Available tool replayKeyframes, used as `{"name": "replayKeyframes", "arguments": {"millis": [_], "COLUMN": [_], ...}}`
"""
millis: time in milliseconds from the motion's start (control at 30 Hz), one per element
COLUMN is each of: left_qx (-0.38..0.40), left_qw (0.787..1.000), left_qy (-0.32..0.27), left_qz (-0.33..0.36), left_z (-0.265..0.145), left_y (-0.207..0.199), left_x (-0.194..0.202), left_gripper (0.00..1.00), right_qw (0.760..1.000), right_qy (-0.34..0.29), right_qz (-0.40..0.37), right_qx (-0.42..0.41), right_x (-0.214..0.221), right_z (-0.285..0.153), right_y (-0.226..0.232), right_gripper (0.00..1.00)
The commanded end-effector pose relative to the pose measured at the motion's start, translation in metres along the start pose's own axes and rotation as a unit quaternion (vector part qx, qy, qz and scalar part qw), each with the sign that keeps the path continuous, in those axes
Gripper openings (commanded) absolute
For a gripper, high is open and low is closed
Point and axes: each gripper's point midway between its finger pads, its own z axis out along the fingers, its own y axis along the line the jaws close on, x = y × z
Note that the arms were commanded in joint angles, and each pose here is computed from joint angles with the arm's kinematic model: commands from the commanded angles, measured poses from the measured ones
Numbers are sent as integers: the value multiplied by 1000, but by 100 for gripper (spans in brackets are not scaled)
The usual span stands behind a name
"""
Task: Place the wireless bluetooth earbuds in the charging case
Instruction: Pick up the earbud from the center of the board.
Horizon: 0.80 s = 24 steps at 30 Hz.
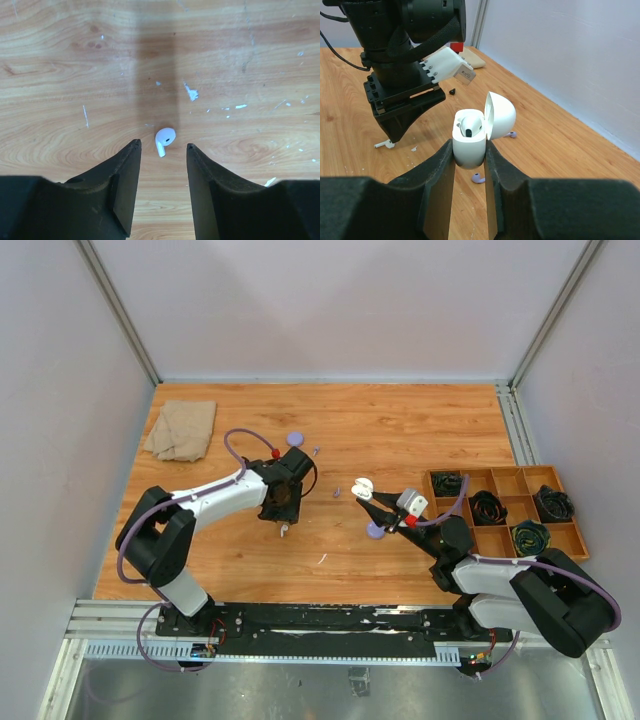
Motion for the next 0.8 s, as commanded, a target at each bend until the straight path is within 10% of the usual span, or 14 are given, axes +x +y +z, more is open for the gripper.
{"name": "replayKeyframes", "arguments": {"millis": [0, 767], "left_qx": [-7, -23], "left_qw": [1000, 998], "left_qy": [13, 55], "left_qz": [-11, 0], "left_z": [3, 24], "left_y": [-6, -8], "left_x": [-2, 10], "left_gripper": [47, 34], "right_qw": [1000, 1000], "right_qy": [-27, -27], "right_qz": [-11, -10], "right_qx": [-6, -6], "right_x": [-14, -14], "right_z": [1, 1], "right_y": [3, 3], "right_gripper": [1, 1]}}
